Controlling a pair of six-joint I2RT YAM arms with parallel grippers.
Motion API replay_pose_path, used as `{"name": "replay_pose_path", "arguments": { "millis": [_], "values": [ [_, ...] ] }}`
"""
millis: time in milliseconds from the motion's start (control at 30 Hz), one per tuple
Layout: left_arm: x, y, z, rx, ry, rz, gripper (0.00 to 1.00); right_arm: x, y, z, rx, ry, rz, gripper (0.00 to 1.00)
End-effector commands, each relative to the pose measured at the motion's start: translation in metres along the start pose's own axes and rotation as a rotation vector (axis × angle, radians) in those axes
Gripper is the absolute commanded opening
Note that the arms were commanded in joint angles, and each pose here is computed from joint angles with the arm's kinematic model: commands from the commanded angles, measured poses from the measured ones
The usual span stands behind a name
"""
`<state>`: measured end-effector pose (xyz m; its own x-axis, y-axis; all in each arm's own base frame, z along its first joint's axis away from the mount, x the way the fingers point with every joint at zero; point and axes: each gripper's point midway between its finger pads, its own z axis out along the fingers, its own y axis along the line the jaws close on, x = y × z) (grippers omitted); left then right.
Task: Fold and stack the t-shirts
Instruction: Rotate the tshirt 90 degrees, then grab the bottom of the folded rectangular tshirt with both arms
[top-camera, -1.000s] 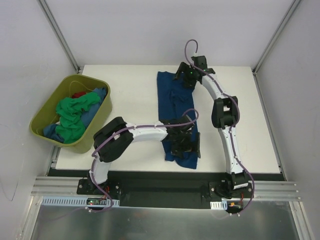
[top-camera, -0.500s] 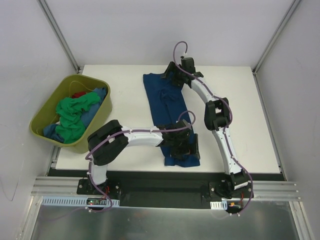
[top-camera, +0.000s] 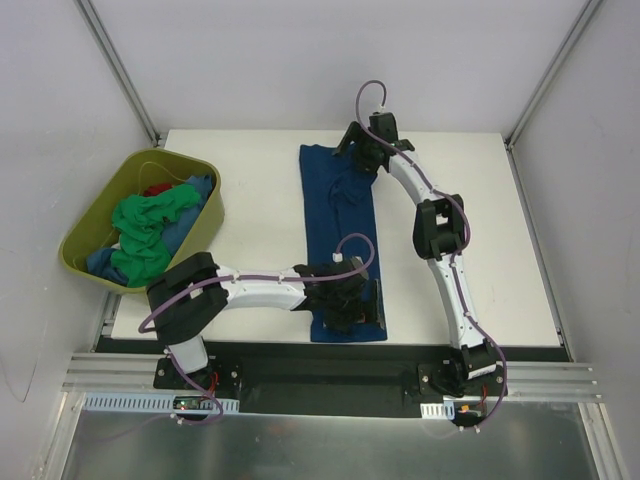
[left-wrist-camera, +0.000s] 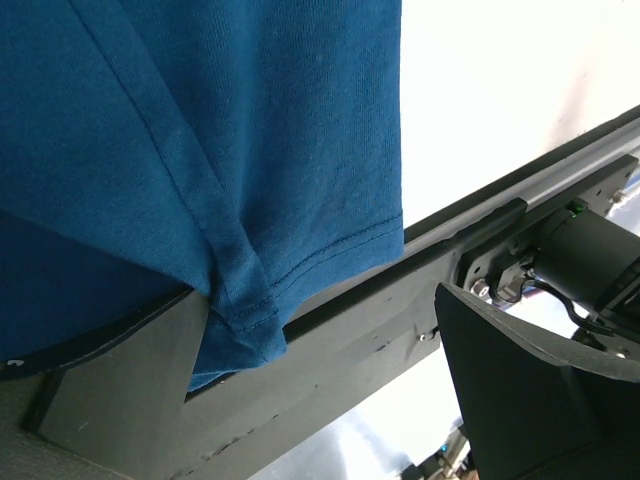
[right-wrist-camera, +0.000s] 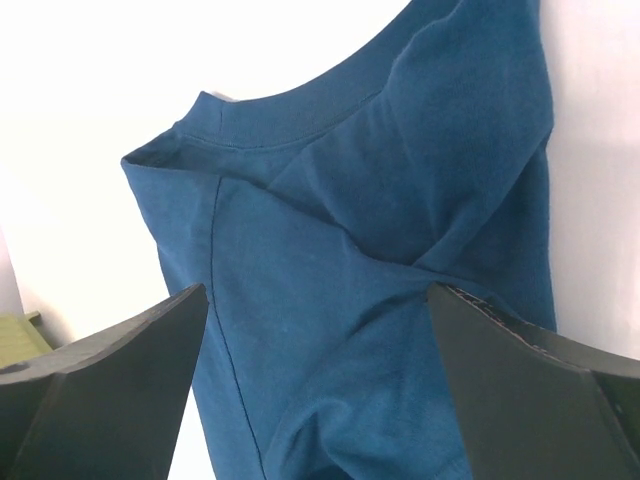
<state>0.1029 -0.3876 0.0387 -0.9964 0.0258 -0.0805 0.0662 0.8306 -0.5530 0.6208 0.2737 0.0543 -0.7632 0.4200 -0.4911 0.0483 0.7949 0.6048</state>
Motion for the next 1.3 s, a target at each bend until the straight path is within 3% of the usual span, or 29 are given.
{"name": "replay_pose_path", "arguments": {
  "millis": [0,167,300,433,633,667,700,800,900,1033,1200,1267],
  "values": [
    [0.021,0.025,-0.01,-0.117,0.038,0.054,0.99,-0.033,-0.004,-0.039,0.092,-0.062,-0.037,0.97],
    [0.005,-0.003,-0.039,-0.081,-0.063,0.192,0.99,-0.059,0.07,-0.111,-0.052,-0.118,-0.234,0.97],
    [-0.001,-0.002,-0.07,-0.118,-0.13,0.229,0.99,-0.081,0.129,-0.208,-0.097,-0.256,-0.376,0.97],
    [0.006,0.018,-0.094,-0.126,-0.164,0.22,0.99,-0.075,0.131,-0.27,-0.073,-0.287,-0.38,0.97],
    [0.023,0.088,-0.115,-0.252,-0.19,0.117,0.99,0.026,0.037,-0.323,0.112,-0.136,-0.303,0.97],
    [0.027,0.104,-0.113,-0.282,-0.181,0.105,0.99,0.037,0.032,-0.348,0.105,-0.154,-0.282,0.97],
    [0.029,0.109,-0.115,-0.276,-0.185,0.09,0.99,0.081,-0.007,-0.338,0.175,-0.054,-0.22,0.97],
    [0.031,0.128,-0.112,-0.305,-0.187,0.043,0.98,0.154,-0.055,-0.354,0.229,0.04,-0.141,0.97],
    [0.03,0.127,-0.11,-0.311,-0.187,0.038,0.93,0.204,-0.071,-0.37,0.222,0.08,-0.163,0.97],
    [0.023,0.127,-0.1,-0.335,-0.193,0.037,0.81,0.29,-0.093,-0.375,0.199,0.236,-0.175,0.99],
    [0.021,0.12,-0.084,-0.326,-0.165,0.026,0.63,0.331,-0.099,-0.389,0.192,0.308,-0.211,0.95],
    [0.022,0.122,-0.079,-0.333,-0.156,0.021,0.55,0.347,-0.1,-0.389,0.195,0.346,-0.227,0.89]
  ]
}}
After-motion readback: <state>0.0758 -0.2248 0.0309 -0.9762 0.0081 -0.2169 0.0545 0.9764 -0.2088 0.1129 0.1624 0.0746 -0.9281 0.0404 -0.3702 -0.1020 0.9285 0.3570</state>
